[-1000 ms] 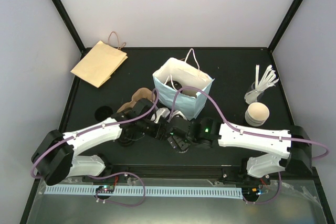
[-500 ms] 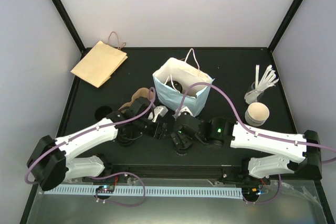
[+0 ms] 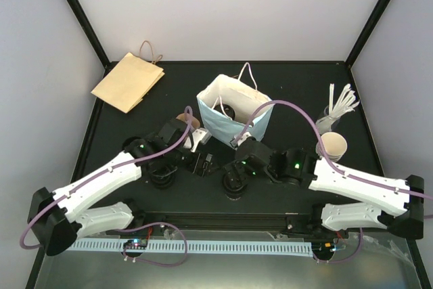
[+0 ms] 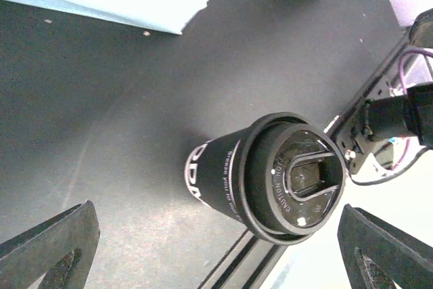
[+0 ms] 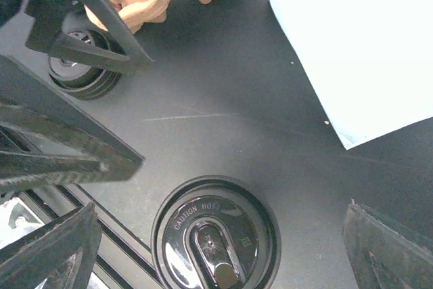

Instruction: Pack the takeout coffee

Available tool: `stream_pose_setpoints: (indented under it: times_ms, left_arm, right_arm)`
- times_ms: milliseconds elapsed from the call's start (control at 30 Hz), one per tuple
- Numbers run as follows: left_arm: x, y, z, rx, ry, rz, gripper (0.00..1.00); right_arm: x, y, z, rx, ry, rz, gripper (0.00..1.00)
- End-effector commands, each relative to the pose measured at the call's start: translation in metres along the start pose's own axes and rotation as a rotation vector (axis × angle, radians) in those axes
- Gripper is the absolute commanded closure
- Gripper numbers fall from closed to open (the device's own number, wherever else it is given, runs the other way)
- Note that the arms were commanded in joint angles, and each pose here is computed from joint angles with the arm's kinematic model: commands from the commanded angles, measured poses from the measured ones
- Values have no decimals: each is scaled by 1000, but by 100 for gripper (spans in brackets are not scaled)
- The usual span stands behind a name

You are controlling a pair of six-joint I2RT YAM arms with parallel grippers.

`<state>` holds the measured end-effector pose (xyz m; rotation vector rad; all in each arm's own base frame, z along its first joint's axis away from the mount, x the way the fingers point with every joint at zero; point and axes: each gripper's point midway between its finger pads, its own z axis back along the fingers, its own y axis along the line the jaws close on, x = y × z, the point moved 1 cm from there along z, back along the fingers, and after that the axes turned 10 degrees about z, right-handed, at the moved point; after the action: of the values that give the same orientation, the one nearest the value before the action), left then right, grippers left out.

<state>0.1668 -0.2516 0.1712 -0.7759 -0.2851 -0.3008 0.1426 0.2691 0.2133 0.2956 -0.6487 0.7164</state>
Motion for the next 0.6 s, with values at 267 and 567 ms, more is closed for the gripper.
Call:
stream_pose_setpoints:
  times_ms: [267,567]
  left_arm:
    - [8,7,37,122,-121,-109,1]
    - [-1,-31,38,64,-163,-316,1]
  right_arm:
    - [-1,-21,1,66,-70,-161,0]
    - [-10,-30,-8,181,-93,-273,0]
